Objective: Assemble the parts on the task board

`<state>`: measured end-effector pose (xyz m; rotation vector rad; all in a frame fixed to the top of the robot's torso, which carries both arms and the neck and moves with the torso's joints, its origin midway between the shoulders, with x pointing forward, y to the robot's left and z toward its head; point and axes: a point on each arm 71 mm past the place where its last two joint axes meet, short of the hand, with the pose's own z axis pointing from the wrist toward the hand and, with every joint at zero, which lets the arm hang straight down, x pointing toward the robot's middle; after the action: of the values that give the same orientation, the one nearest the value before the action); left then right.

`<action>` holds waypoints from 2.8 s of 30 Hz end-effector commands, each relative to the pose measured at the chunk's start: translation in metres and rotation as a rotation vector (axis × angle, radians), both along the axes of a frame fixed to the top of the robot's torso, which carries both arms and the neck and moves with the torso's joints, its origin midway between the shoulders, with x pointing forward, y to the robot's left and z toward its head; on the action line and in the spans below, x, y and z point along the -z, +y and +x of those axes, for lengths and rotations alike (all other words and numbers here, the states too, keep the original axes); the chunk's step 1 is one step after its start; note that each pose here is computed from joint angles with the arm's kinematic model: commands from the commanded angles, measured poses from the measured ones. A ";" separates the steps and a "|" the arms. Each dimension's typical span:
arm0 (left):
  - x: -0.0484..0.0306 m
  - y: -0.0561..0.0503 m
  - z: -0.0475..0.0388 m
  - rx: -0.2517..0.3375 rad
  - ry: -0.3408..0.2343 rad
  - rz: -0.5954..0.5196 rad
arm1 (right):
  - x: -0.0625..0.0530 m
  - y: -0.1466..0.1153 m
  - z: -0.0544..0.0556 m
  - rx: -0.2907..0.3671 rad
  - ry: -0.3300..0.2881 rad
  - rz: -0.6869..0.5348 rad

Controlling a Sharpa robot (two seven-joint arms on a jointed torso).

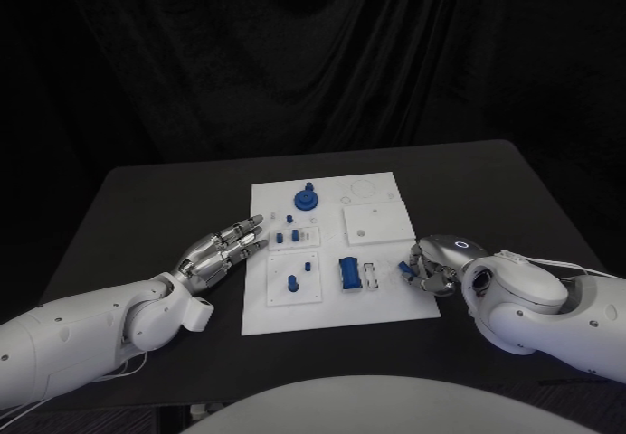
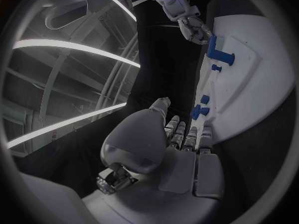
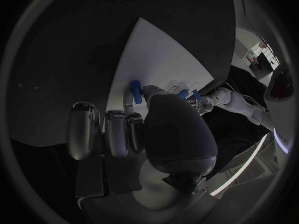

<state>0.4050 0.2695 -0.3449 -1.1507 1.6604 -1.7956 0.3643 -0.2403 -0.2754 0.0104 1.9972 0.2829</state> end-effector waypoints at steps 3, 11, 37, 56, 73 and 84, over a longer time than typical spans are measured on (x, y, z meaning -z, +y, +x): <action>-0.0003 -0.001 -0.0011 0.003 0.000 -0.018 | -0.009 0.000 0.001 0.155 0.186 0.342; 0.0001 -0.002 -0.0011 0.001 0.000 -0.015 | -0.038 0.010 0.012 0.224 0.294 0.553; 0.0004 -0.006 -0.0007 0.011 0.000 -0.025 | -0.002 0.017 0.020 0.270 0.492 0.486; 0.0013 -0.007 -0.0002 0.012 0.001 -0.025 | 0.003 0.027 0.025 0.213 0.484 0.418; 0.0032 -0.010 -0.0003 0.021 0.008 -0.028 | 0.007 0.030 0.028 0.189 0.491 0.378; 0.0042 -0.010 -0.0005 0.023 0.011 -0.029 | 0.008 0.031 0.028 0.180 0.496 0.371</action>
<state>0.4056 0.2640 -0.3495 -1.1564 1.6680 -1.8022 0.3947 -0.2101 -0.2804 0.5589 2.3540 0.5901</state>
